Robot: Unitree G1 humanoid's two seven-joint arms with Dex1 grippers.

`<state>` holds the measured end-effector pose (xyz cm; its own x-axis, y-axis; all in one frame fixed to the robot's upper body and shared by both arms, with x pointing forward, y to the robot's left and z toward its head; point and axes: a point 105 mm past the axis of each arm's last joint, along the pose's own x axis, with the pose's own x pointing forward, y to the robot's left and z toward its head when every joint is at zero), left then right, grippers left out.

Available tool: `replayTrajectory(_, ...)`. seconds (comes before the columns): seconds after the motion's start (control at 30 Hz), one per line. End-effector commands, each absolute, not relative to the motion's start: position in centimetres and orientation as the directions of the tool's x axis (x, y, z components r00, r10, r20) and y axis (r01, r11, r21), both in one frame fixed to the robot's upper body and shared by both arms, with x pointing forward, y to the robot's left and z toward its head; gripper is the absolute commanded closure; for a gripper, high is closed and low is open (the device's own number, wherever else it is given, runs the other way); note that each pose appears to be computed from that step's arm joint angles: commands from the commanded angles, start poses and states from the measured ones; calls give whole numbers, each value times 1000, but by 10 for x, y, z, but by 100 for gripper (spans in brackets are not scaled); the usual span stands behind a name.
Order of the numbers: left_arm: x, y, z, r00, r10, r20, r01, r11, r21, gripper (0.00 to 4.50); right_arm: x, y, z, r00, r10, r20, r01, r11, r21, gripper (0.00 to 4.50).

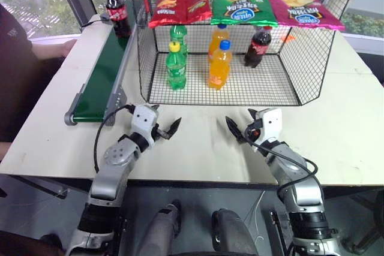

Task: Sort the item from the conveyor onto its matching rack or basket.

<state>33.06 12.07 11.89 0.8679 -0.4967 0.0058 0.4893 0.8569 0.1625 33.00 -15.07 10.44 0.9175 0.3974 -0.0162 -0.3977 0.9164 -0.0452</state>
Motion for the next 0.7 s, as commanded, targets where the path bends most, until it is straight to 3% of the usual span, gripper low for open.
replayTrajectory(0.03,324,132,143,872,-484,68,462,862,208,0,326,-144,133,877,477,54,-474,878,-68,8)
replayTrajectory(0.37,318,169,178,929,-345,135,323,933,159,0,308,-118,168,694,717,72,-715,697,-53,8)
replayTrajectory(0.57,318,220,196,973,-141,180,133,989,60,0,285,-97,185,487,873,22,-870,487,-71,8)
replayTrajectory(0.7,319,246,202,980,-37,196,32,999,27,0,276,-89,186,410,912,-12,-910,408,-66,8)
